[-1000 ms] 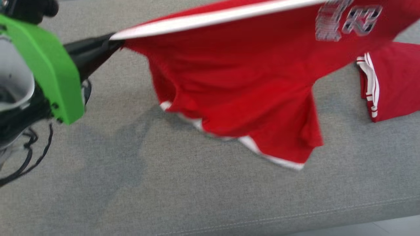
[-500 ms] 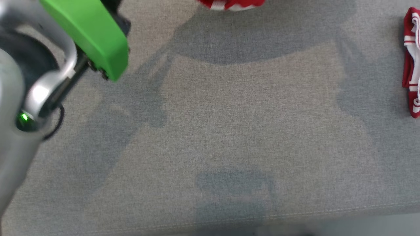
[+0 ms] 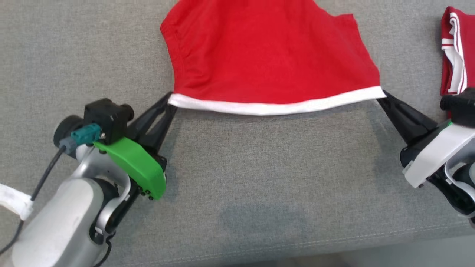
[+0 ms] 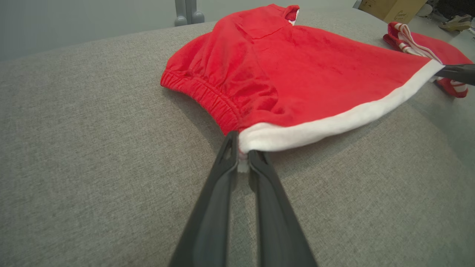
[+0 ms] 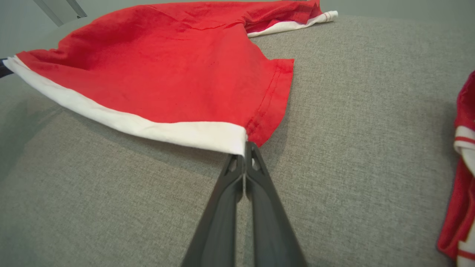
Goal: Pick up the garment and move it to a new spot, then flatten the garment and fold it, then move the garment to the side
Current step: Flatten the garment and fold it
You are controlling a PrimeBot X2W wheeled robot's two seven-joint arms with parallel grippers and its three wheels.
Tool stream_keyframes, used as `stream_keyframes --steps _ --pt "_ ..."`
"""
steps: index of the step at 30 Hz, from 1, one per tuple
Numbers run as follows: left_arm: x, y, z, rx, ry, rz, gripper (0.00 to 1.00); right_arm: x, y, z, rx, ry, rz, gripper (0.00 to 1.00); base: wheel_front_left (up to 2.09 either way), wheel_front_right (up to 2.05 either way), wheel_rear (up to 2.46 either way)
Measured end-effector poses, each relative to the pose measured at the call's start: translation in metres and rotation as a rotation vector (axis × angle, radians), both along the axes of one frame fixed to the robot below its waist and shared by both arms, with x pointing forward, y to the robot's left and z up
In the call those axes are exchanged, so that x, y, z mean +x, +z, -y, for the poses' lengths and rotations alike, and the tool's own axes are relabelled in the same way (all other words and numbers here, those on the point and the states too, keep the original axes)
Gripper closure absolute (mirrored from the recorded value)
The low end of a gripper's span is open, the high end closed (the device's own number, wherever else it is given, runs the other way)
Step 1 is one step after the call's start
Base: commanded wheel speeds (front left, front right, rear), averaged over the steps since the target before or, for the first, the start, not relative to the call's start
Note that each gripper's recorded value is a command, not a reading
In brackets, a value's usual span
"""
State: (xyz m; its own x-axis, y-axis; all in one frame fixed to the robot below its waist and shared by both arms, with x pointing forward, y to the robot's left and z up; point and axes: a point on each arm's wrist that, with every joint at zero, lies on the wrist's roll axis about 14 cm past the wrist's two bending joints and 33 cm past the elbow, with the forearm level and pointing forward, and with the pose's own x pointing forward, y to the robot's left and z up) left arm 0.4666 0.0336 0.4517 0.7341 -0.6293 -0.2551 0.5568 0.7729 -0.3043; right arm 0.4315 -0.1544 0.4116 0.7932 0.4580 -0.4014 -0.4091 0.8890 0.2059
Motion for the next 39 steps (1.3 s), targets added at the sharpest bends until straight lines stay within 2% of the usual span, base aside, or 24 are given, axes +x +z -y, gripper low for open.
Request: stream_keyframes --steps 7,10,17,21,26,32,39 --pt "-0.028 0.000 -0.004 -0.047 0.051 -0.002 1.00 -0.020 0.009 0.007 -0.039 0.002 0.026 1.00 0.00 0.00 0.00" --pt "-0.041 0.000 -0.006 -0.061 0.066 -0.010 1.00 -0.028 0.017 0.010 -0.020 -0.019 0.043 1.00 0.00 0.00 0.00" --pt "-0.059 0.025 -0.014 -0.073 0.057 0.041 1.00 -0.032 0.067 0.015 0.090 -0.076 0.144 1.00 0.00 0.00 0.00" --pt "-0.064 0.049 -0.019 -0.099 0.042 0.065 1.00 -0.036 0.108 0.017 0.148 -0.068 0.225 1.00 0.00 0.00 0.00" --pt "-0.080 0.085 -0.016 -0.100 -0.057 0.109 1.00 -0.043 0.173 0.024 0.198 -0.045 0.370 1.00 0.00 0.00 0.00" --pt "-0.106 0.137 -0.008 -0.092 -0.198 0.183 1.00 -0.063 0.255 0.038 0.188 -0.007 0.562 1.00 0.00 0.00 0.00" --pt "-0.138 0.191 -0.001 -0.093 -0.339 0.240 1.00 -0.096 0.328 0.044 0.158 0.046 0.695 1.00 0.00 0.00 0.00"
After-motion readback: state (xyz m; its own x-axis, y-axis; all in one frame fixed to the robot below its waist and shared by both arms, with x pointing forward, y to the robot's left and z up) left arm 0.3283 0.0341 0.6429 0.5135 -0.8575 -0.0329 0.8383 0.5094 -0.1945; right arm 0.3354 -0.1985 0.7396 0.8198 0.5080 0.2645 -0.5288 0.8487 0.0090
